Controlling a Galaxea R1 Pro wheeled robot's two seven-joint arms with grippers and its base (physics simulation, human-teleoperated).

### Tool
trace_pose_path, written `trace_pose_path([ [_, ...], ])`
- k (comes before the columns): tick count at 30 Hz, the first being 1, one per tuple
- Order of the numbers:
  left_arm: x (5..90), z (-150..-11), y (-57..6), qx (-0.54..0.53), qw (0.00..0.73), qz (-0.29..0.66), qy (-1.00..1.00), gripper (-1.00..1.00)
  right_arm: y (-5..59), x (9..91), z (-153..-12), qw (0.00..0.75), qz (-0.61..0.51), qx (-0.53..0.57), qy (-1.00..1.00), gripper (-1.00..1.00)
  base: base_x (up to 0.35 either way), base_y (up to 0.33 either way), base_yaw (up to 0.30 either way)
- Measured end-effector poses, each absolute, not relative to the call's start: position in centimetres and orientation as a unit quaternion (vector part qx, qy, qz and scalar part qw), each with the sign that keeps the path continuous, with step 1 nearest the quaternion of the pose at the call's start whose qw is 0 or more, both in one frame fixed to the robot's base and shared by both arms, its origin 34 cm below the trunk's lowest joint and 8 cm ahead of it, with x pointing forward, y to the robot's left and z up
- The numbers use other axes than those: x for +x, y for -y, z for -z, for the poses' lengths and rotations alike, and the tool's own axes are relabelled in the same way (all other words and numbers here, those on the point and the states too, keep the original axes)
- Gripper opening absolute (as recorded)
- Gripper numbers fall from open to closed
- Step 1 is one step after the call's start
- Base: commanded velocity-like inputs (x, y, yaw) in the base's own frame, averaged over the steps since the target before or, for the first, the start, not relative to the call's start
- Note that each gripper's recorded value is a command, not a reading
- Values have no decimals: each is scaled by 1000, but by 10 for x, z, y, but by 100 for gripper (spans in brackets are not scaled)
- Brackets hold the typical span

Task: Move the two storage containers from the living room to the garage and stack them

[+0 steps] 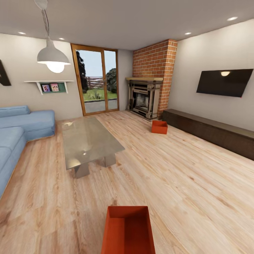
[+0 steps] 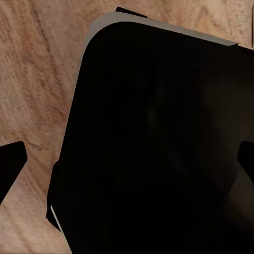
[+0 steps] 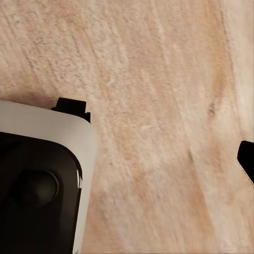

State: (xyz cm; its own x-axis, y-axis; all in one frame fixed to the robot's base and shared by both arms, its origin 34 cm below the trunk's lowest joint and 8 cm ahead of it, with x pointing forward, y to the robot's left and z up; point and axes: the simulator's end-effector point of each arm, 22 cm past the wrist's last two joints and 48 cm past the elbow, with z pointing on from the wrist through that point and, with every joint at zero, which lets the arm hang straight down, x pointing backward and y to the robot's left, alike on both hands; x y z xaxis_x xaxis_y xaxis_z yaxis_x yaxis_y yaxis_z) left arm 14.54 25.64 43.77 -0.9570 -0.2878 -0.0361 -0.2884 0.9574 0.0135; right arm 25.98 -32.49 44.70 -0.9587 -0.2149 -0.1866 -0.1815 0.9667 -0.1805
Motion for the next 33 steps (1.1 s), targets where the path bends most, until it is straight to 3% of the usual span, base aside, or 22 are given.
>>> trace_pose_path([
  [33,146,-438,-257,-147,17,-11,-989,100,325,260,-447,103,81,-101,-986,100,39,0,-18],
])
